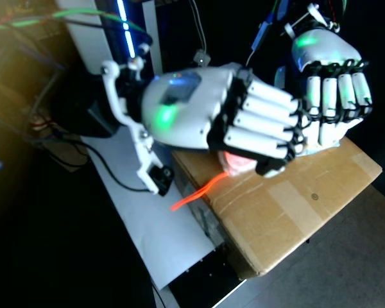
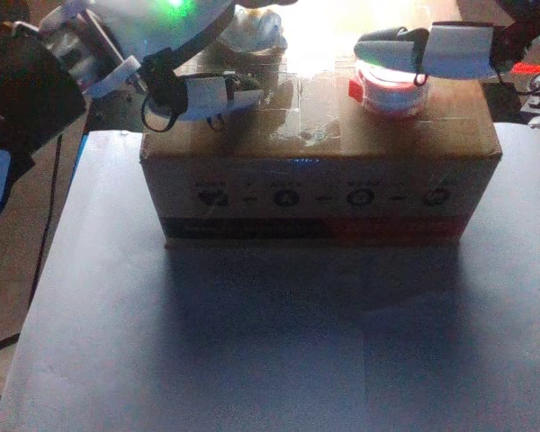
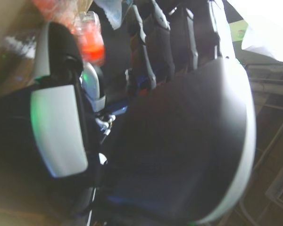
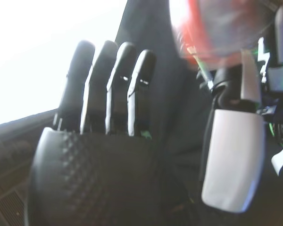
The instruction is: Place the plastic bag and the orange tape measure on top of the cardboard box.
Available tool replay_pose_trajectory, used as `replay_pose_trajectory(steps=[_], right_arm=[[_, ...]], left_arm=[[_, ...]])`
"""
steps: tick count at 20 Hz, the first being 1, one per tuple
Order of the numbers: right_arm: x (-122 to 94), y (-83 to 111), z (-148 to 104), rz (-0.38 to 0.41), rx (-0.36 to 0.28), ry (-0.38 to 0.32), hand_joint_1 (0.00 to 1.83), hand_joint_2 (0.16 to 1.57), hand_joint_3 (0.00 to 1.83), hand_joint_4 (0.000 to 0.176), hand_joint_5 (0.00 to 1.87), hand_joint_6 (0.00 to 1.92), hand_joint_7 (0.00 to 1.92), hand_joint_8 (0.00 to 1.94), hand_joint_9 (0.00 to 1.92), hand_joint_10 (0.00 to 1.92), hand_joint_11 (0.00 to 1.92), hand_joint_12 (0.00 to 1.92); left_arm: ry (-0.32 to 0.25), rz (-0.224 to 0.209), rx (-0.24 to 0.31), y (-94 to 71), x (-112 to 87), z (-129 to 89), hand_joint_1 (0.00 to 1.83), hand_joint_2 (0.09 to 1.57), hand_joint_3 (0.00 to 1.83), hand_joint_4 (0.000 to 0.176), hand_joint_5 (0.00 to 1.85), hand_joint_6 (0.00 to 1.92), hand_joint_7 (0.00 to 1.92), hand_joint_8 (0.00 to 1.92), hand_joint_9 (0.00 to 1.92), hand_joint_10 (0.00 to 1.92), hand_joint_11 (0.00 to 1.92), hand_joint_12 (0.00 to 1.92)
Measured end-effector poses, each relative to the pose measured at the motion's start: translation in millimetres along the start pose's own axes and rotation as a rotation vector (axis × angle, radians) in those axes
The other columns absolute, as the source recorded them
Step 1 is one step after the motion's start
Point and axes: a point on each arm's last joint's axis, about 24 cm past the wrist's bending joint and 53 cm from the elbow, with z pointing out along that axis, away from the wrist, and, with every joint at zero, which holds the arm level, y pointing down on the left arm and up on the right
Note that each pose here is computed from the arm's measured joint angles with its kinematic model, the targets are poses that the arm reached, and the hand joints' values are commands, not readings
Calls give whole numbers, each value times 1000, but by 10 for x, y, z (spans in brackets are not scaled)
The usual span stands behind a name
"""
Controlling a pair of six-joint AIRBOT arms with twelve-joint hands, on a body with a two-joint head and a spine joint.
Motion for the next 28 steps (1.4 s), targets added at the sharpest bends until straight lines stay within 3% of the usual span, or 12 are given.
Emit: replay_pose_trajectory(steps=[4, 10, 11, 14, 17, 20, 21, 22, 24, 25, 26, 28], right_arm=[[-102, 93, -52, 7, -17, -22, 818, 930, 7, 0, 397, 635, 364, 1229, 340, 1512, 265, 1899], [-486, 173, -267, -33, -41, -102, 745, 900, 0, 0, 440, 569, 382, 1260, 343, 1524, 241, 1921], [-506, 176, -274, -35, -43, -107, 834, 875, 0, 0, 408, 643, 350, 1288, 339, 1526, 245, 1920], [-650, 273, -429, -46, -66, -145, 943, 873, 0, 0, 329, 499, 296, 1297, 332, 1496, 290, 1870], [-773, 321, -611, -69, -90, -185, 1081, 884, 0, 0, 291, 245, 225, 1004, 201, 1309, 184, 1666], [-848, 399, -748, -68, -111, -219, 934, 957, 3, 29, 193, 1, 267, 82, 119, 715, 0, 1431], [-917, 431, -803, -73, -122, -245, 940, 1041, 11, 31, 131, 0, 200, 20, 22, 700, 0, 1340], [-953, 432, -849, -73, -120, -260, 894, 1131, 27, 4, 82, 0, 185, 8, 31, 725, 0, 1404], [-1083, 388, -1043, -81, -98, -315, 937, 1072, 0, 0, 96, 9, 293, 51, 15, 1006, 0, 1539], [-1147, 339, -1120, -78, -73, -345, 924, 1029, 0, 1, 119, 10, 320, 70, 101, 812, 0, 1491], [-1223, 265, -1157, -78, -42, -371, 919, 1046, 0, 26, 182, 22, 327, 56, 173, 727, 69, 1478], [-1346, 171, -1190, -86, -7, -415, 828, 1017, 0, 39, 266, 104, 407, 64, 231, 710, 16, 1415]], left_arm=[[-14, 2, 0, -2, -71, -60, 885, 1006, 0, 0, 502, 8, 514, 34, 281, 859, 170, 1605], [-93, 11, -4, -6, -375, -274, 832, 1029, 2, 0, 424, 0, 485, 0, 411, 386, 175, 1461], [-116, 17, -8, 15, -440, -296, 792, 1053, 3, 20, 414, 0, 446, 0, 387, 312, 139, 1420], [-180, 22, -14, 19, -668, -447, 850, 1020, 0, 0, 495, 12, 497, 6, 253, 712, 86, 1569], [-287, 31, -17, 7, -938, -642, 862, 1026, 3, 0, 500, 8, 517, 14, 247, 876, 173, 1540], [-337, 39, -14, -29, -1041, -813, 943, 1054, 0, 0, 485, 4, 495, 8, 150, 1017, 80, 1690], [-366, 42, -16, -22, -1103, -881, 932, 1057, 0, 0, 446, 0, 489, 6, 142, 1037, 102, 1688], [-382, 46, -20, -13, -1140, -928, 923, 1073, 4, 0, 433, 0, 493, 10, 151, 1072, 131, 1682], [-448, 55, -25, 4, -1292, -1044, 923, 1097, 7, 0, 431, 9, 546, 46, 213, 1145, 180, 1683], [-478, 55, -25, 3, -1359, -1076, 901, 1126, 6, 0, 383, 0, 434, 297, 210, 1126, 172, 1618], [-505, 57, -26, 8, -1421, -1112, 906, 1141, 2, 0, 333, 45, 156, 936, 179, 1160, 117, 1622], [-533, 34, -30, 69, -1463, -1220, 849, 1152, 0, 0, 29, 596, 164, 898, 227, 1083, 283, 1645]])
